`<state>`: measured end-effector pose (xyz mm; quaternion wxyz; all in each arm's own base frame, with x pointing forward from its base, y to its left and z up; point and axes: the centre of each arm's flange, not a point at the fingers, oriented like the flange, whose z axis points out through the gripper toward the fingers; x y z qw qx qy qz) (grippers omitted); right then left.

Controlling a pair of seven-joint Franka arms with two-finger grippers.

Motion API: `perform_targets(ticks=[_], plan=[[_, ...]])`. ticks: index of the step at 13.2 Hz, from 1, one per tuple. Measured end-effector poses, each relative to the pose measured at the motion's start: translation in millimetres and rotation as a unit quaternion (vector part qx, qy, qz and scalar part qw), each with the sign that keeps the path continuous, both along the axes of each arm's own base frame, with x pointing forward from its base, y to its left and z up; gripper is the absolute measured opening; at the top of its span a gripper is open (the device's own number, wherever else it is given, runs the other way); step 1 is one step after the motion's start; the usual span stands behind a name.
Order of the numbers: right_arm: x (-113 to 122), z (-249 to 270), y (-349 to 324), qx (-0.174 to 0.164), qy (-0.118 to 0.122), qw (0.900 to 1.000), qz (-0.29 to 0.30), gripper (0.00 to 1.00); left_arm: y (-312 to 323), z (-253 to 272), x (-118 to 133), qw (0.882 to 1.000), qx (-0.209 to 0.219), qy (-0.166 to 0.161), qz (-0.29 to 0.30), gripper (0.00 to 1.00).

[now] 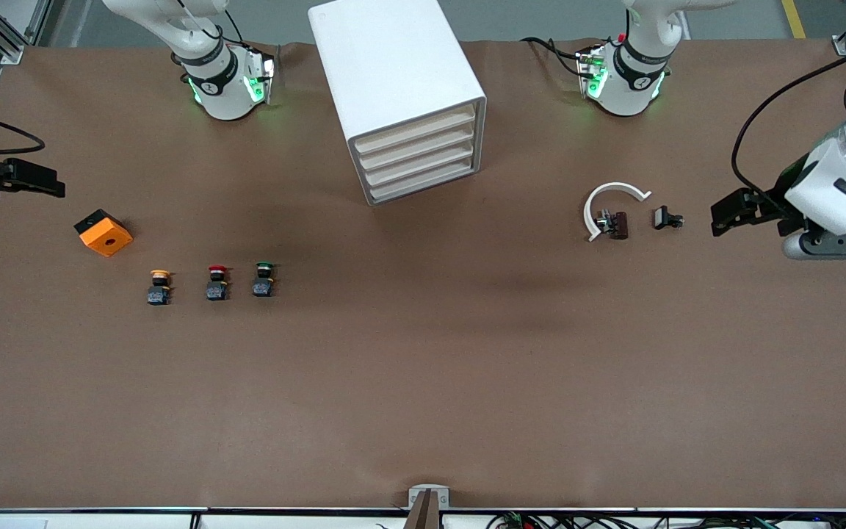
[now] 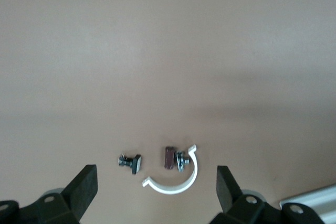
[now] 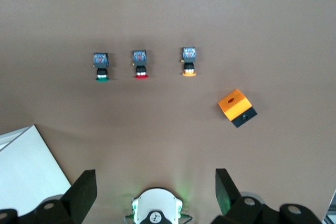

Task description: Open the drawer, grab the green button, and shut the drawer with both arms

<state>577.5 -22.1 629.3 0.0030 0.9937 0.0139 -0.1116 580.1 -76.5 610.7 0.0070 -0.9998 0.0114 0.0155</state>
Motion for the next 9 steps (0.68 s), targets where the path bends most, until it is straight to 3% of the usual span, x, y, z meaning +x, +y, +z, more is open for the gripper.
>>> perform_targets(ticks=[2, 9], plan=[[-7.0, 14.7, 0.0, 0.0, -0.018, 1.0, 0.0, 1.0, -2.1, 13.1, -14.2, 1.0, 0.004, 0.003, -0.002, 1.0], [-31.9, 18.5, -1.4, 0.003, -0.029, 1.0, -0.001, 1.0, 3.6, 30.6, -57.8, 1.0, 0.012, -0.002, 0.0, 1.0]])
